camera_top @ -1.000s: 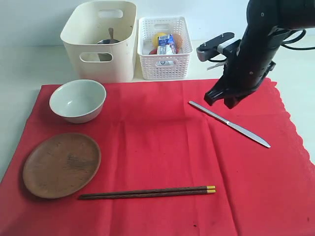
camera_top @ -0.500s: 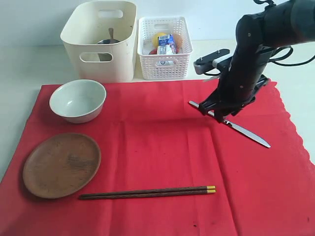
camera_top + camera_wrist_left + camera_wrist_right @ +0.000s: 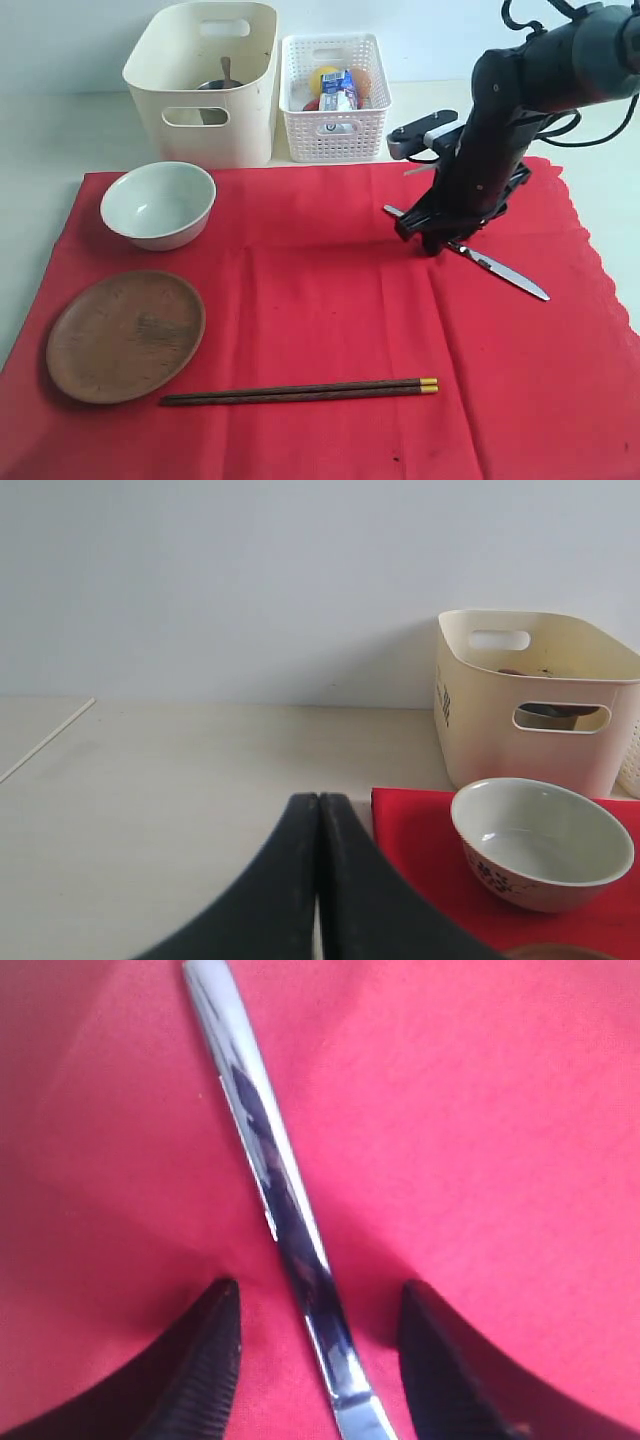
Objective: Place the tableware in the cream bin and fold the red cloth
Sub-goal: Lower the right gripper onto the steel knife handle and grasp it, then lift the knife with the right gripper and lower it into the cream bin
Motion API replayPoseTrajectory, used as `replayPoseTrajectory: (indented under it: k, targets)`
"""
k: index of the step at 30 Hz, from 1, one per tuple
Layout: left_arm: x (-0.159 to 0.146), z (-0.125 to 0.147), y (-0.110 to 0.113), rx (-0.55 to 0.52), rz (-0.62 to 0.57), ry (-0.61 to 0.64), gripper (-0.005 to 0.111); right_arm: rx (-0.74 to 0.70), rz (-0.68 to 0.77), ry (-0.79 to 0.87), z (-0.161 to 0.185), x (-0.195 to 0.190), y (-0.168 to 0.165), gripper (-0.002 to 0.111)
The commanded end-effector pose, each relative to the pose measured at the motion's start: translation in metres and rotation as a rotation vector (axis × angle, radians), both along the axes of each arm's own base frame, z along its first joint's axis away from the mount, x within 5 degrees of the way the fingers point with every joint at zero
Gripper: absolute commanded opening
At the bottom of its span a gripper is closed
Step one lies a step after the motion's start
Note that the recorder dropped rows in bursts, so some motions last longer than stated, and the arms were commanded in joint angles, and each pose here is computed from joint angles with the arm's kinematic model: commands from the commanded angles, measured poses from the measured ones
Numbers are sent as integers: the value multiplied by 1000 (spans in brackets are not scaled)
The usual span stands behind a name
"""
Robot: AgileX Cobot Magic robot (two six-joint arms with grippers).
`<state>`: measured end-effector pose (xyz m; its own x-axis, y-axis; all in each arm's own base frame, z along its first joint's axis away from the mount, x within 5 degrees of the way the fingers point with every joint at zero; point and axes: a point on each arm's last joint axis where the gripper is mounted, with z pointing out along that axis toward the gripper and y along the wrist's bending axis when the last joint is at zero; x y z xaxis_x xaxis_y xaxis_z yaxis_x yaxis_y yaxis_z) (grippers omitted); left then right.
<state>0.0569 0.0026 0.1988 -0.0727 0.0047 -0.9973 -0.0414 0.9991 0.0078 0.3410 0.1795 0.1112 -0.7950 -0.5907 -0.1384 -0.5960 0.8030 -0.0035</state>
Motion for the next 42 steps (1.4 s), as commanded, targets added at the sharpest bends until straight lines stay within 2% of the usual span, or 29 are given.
replayPoseTrajectory:
  k: [1,5,11,18,23,35,42]
  targets:
    - [0,1,0,-5,2,-7,0,-9,31,18,-8,0,-2,34]
    - [0,1,0,-5,2,-7,0,-14,29,30,-8,-1,-2,0]
    - [0,1,0,-5,2,-7,0,-13,30,28,1,-3,-3,0]
    - [0,1,0,-5,2,-7,0,15,30,-24,38,-7,-5,0]
    - [0,1,0,-5,2,-7,0,95,26,-31,53,-11,1,0]
    - [0,1,0,-5,2,-7,0,571,202,20,71,-22,41,0]
    - [0,1,0,-5,2,-7,0,849,196,-29,89,-20,58,0]
